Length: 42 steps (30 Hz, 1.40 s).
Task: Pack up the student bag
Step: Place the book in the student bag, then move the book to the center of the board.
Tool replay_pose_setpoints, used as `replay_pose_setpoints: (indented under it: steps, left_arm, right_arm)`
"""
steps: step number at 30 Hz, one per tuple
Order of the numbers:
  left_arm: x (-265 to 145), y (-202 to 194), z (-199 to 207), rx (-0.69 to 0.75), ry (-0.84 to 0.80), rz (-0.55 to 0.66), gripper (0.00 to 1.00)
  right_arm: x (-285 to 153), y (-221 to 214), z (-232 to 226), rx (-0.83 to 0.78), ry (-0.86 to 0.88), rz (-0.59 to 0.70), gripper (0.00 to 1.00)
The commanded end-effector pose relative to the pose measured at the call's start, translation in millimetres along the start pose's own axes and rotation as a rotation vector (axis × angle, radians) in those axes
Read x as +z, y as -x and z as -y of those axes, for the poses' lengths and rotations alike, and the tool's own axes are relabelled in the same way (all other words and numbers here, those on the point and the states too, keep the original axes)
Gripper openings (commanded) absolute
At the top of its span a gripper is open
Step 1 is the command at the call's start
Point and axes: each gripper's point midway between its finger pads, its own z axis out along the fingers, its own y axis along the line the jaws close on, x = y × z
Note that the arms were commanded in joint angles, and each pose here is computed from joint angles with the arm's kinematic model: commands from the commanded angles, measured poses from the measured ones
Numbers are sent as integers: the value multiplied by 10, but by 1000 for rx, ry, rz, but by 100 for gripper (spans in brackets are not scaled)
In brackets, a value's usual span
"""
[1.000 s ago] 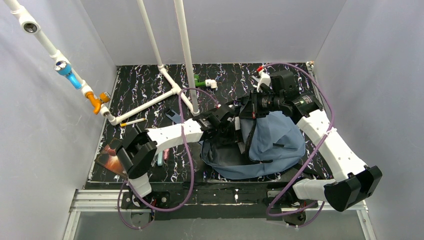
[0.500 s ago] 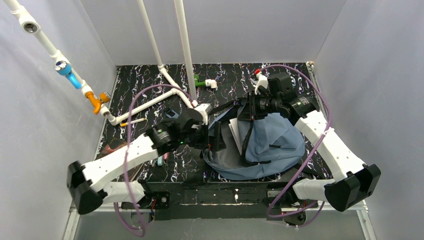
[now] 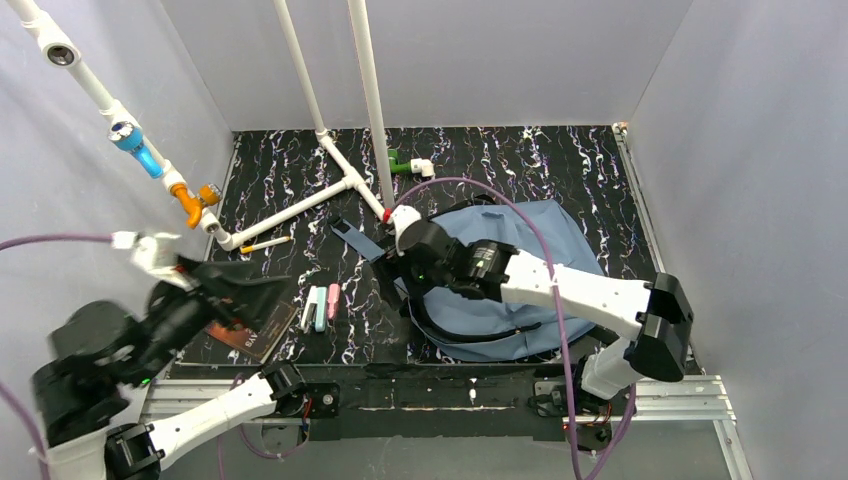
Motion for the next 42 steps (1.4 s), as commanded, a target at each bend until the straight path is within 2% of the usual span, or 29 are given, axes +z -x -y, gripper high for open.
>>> replay_pose_setpoints:
  steps: [1,4,7,12,15,18,21,23,25,29,35,42]
  left_arm:
    - [-342,148,-415,89,164,51,98]
    - [-491,276,-447,102,183,64,98]
    - [-513,308,-489,98,217,61,98]
    - [-363,210,-504,114,256,6,98]
    - [-282,166,-485,143,262,-31,98]
    - [-253,173,-440,160,255,-60,98]
    - [-228,130,-408,169,243,-93,98]
    - [-211,63,-395,165,231,-113,98]
    - [-185,-16,-382,168,218,-139,98]
    - [-151,-143,-378,168,210,-184,98]
    - [-131,-235,-394,157,209,-201,98]
    - [22,-495,-556,140,311,-263,98]
  right_arm:
    - [-64,686,-76,-116,-176,270,98]
    - [3,841,-383,-212,-158,317,98]
    - [264,833,-669,-269,-81,303,98]
    - [984,664,-1050,-220,5,263,98]
    - [1420,528,-1338,-314,45,257,98]
    - [1802,443,-1510,-365,77,238,93]
    - [2059,432,-1630,-388,107,247,81]
    - [2209,399,-1694,-402,129,248,79]
    - [2323,403,-1752,-414,144,257,79]
    - [2571,367,-1708,-423,110,277,98]
    - [2853,220,-1650,-493,94,254,98]
    - [3035,93,-1488,-584,30,238,98]
